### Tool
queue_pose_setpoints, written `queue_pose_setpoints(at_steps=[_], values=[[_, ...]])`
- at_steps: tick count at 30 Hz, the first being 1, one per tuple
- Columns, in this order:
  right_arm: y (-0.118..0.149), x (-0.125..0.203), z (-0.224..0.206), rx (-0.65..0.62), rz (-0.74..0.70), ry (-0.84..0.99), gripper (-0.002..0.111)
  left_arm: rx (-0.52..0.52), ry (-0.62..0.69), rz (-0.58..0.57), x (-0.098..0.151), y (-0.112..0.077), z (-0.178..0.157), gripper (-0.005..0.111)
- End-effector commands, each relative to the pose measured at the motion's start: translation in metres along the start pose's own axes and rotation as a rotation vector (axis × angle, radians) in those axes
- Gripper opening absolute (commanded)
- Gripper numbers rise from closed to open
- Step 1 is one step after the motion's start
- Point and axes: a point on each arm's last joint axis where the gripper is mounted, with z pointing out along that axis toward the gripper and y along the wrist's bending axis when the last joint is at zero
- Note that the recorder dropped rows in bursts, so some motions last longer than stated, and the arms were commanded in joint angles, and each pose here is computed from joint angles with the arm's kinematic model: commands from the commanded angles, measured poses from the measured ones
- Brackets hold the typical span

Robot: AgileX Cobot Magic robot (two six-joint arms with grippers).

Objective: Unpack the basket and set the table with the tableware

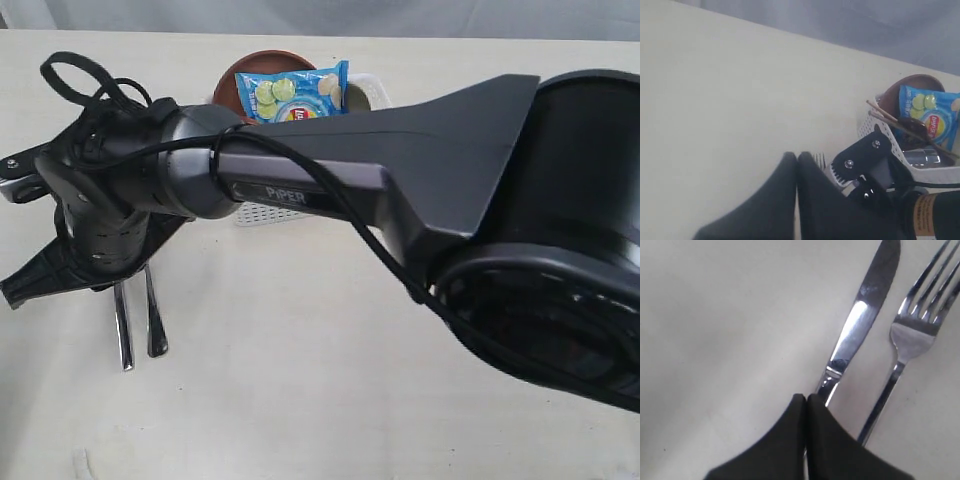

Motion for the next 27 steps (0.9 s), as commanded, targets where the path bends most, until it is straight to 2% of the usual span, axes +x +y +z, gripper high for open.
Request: queue_pose_setpoints(at_steps=[1,13,27], values=[[0.000,-0.003,0.006,-0.041,-0.025,-0.026,-0.001,0.007,-0.030,-0.004,-0.003,-0.001,-0.002,0.000],[0.001,0.002,0.024,-0.075,-0.016,-0.013,-0.001,0.007,-0.030,-0.003,-0.003,0.000,-0.002,0.000],[-0.033,-0.006,0.034,-0.044,0.070,-0.018,-0.001,0.016,-0.019,-0.014,-0.002,-0.001,-0.002,0.000]])
